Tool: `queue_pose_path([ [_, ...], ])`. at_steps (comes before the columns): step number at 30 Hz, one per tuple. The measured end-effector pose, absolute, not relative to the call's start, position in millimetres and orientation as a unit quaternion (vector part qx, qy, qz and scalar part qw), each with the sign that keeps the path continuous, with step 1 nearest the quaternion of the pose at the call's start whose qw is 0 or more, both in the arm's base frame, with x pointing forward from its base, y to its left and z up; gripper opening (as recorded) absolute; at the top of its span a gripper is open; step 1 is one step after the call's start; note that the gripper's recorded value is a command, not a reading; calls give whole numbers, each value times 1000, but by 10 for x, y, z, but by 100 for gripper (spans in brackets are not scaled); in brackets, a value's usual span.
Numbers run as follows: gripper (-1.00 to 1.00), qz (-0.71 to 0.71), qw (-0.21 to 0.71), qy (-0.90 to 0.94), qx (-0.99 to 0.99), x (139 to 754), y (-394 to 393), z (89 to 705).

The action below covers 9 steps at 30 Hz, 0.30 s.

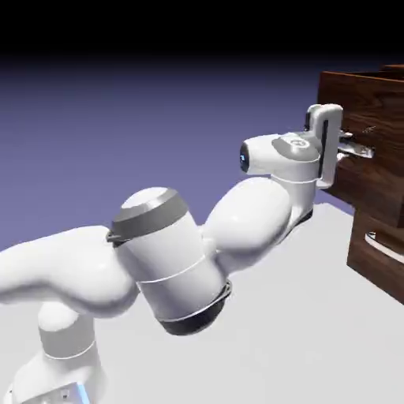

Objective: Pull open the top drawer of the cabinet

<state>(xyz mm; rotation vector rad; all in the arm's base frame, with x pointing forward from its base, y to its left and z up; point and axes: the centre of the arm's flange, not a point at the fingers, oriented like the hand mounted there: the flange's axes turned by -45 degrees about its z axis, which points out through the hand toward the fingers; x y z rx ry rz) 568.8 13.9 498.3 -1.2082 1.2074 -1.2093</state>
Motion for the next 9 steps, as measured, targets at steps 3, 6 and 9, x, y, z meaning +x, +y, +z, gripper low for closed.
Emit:
queue_pose_path([
  [3,100,-499,500,501,-499,5426,132,4983],
  [6,100,-499,501,500,-500,5313,135,4987],
  [9,100,-500,500,500,-500,4978,136,4985],
])
